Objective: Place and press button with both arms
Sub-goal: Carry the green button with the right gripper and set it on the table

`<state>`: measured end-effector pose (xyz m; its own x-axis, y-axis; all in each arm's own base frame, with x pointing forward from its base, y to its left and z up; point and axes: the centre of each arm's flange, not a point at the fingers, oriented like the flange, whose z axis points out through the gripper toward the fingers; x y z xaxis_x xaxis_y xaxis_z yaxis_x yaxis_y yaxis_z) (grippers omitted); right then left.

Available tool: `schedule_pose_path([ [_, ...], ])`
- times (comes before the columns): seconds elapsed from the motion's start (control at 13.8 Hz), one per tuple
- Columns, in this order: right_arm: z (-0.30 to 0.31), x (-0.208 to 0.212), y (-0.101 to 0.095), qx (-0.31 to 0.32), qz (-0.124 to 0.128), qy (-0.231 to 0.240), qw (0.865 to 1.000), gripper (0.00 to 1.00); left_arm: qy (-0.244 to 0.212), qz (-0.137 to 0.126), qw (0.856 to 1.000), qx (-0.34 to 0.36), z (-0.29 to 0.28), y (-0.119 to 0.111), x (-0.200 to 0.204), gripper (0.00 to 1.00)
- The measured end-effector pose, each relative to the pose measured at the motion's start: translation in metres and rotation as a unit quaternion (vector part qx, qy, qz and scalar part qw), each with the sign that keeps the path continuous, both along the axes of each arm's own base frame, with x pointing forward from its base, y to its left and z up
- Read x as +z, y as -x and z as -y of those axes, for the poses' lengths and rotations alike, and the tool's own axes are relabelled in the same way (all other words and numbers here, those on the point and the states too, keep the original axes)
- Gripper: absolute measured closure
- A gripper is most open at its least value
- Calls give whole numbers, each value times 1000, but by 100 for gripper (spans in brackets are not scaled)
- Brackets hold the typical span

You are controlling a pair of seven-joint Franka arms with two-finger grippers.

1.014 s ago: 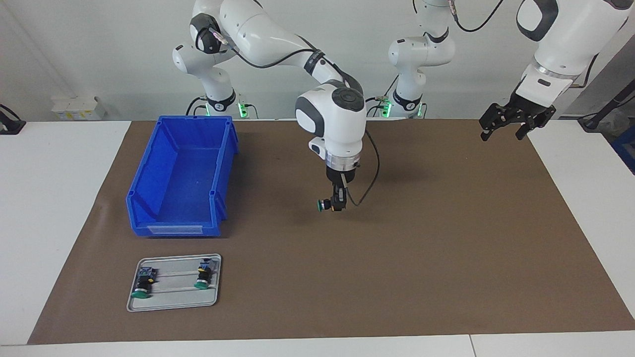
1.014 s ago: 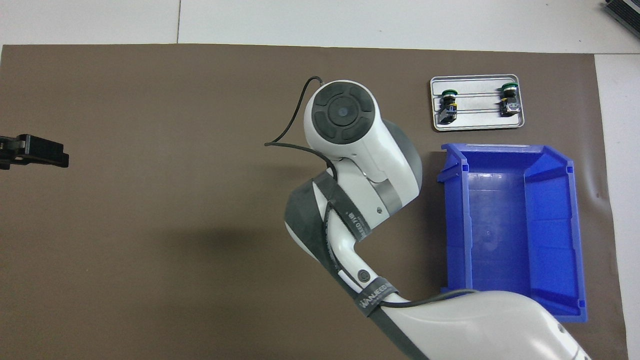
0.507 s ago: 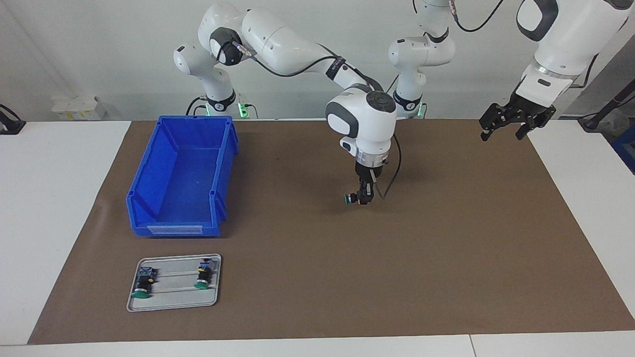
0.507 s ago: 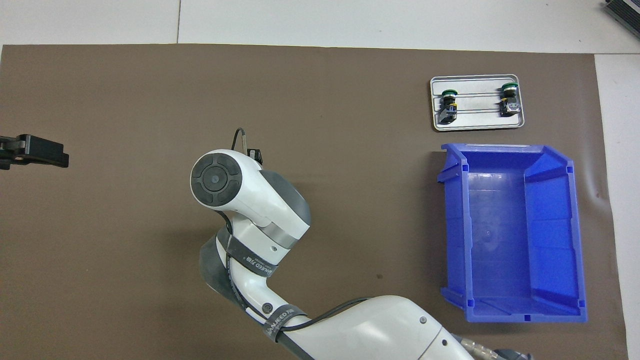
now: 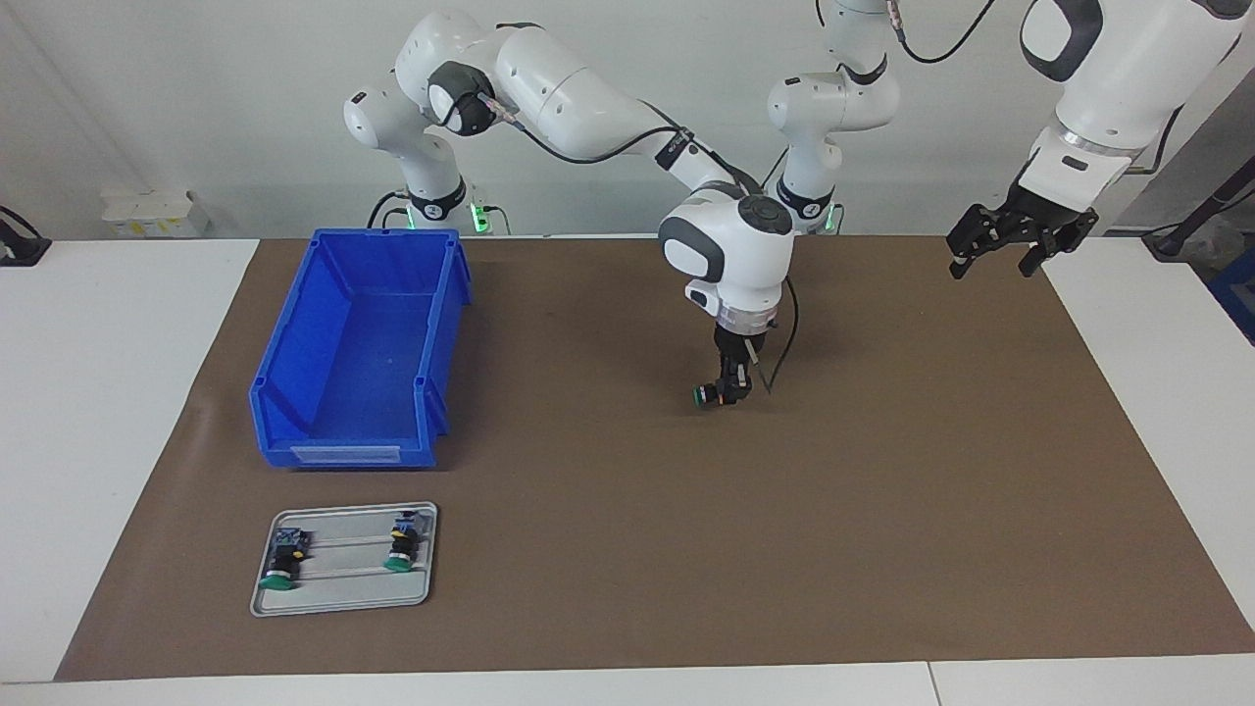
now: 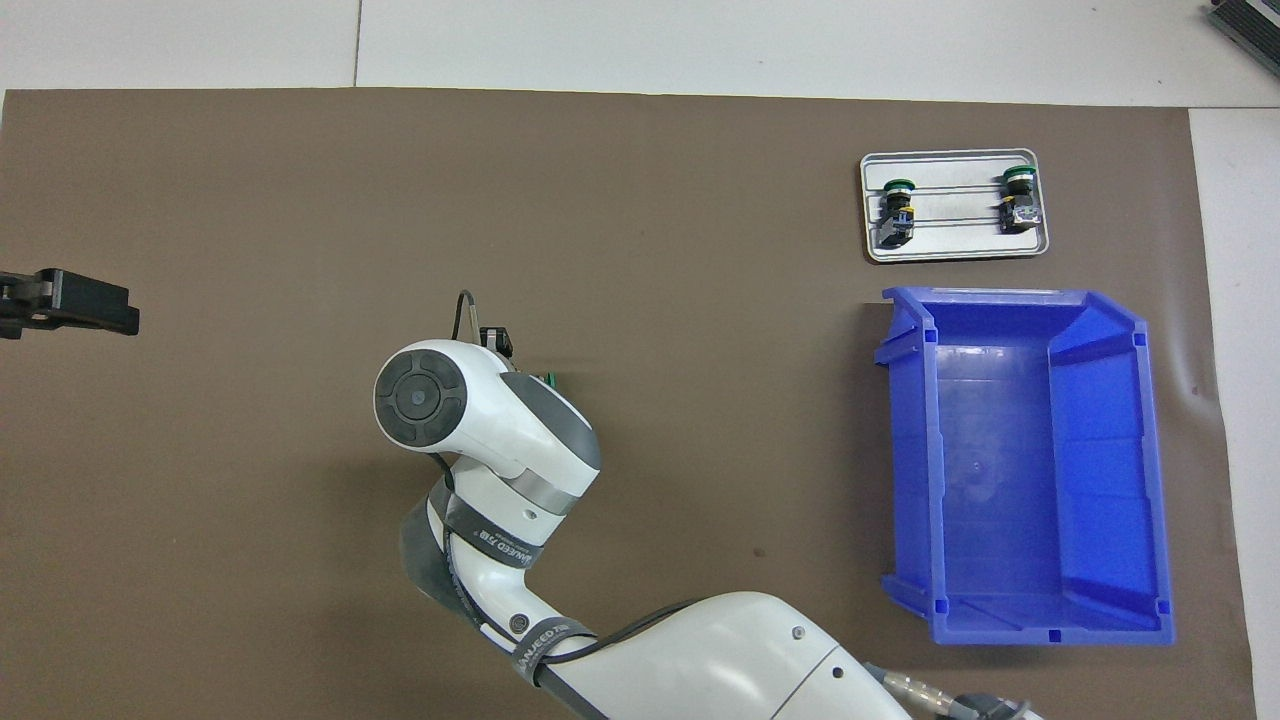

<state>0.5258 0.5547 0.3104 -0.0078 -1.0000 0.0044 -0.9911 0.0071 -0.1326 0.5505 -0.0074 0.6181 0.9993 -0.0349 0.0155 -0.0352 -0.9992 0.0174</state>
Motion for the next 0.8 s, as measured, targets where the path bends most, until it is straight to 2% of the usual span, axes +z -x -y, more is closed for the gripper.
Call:
schedule_pose_path([
  [0.14,-1,-4,2,3,3,0,1000,59,0,0,1000,-2,3,0,0,0],
  [0.22,1,-5,1,1,1,-1,1000,55,0,0,1000,-2,3,0,0,0],
  [0.43,13,-5,-10,-15,-6,-6,1000,20,0,0,1000,-8,9,0,0,0],
  [0.51,18,0,-15,-20,-3,-9,1000,15,0,0,1000,-11,12,0,0,0],
  [0.72,41,34,-35,-32,12,-22,999,12,0,-1,1000,-21,24,1,-1,0],
  [0.8,52,47,-40,-23,16,-22,999,7,0,-1,1000,-25,28,1,-1,0],
])
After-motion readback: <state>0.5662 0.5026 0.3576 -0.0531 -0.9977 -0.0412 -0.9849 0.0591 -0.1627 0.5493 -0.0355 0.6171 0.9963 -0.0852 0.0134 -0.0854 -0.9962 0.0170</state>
